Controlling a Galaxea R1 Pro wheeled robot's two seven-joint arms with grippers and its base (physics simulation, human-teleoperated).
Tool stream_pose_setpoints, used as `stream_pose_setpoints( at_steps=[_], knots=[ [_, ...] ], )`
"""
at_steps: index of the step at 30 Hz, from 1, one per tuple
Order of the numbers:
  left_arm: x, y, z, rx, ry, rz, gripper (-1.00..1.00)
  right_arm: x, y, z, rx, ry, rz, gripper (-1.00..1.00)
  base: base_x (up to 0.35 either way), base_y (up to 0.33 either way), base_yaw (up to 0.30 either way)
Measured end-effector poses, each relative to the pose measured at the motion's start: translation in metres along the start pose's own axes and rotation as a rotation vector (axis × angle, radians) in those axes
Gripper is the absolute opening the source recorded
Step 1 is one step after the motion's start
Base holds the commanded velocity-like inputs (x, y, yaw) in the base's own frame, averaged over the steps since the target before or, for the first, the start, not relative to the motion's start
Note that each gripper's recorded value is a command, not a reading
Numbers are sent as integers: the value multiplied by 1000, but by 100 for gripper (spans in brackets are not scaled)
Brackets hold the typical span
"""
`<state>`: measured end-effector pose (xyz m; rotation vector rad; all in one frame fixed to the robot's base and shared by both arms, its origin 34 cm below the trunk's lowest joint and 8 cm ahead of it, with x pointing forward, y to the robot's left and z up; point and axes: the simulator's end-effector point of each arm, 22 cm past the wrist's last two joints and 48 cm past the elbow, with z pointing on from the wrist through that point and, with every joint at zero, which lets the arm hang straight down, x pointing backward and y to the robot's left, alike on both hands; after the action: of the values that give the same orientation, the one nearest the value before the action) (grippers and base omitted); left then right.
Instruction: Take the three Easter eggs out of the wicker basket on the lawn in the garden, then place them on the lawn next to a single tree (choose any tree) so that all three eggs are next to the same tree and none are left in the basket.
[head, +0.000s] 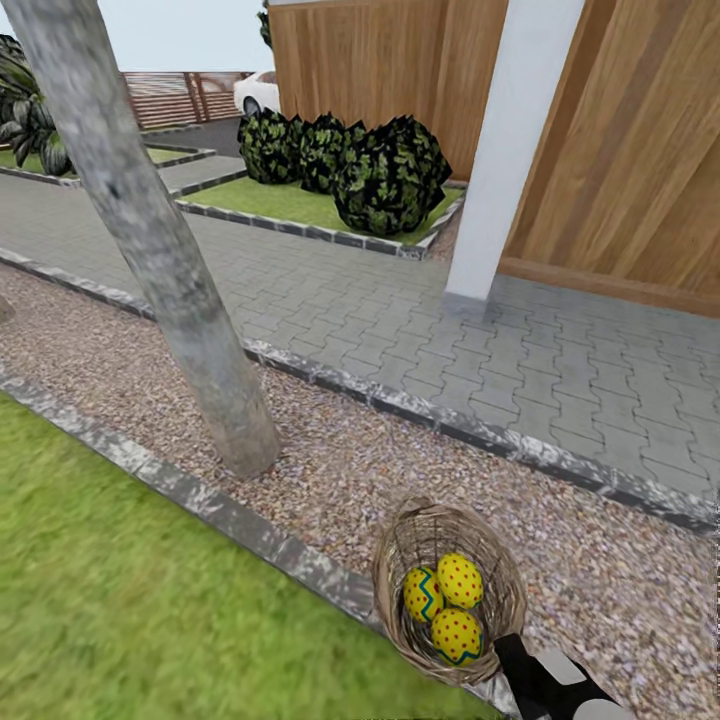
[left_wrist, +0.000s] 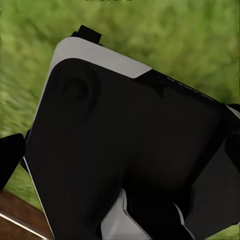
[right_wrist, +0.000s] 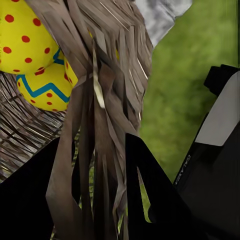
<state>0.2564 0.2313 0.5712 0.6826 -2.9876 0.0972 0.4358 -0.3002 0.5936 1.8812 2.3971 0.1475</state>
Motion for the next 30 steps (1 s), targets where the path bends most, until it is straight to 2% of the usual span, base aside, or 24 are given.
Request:
stream_pose_setpoints(
  at_steps=[5,18,28,30],
  knots=[
    [2,1,1,-2,5,0,100,1,-2,1,4,3,2,-100,0,192,-233],
    [5,2,2,-7,12,-1,100,1,-5,4,10,2,2,-100,0,2,-257],
    [5,3,2,-8,12,-1,100,1,0,4,-14,-1,0,-100,0,0,-289],
    [2,10,2,-17,8,-1,100,1,0,4,-14,0,0,-100,0,0,-289]
  ],
)
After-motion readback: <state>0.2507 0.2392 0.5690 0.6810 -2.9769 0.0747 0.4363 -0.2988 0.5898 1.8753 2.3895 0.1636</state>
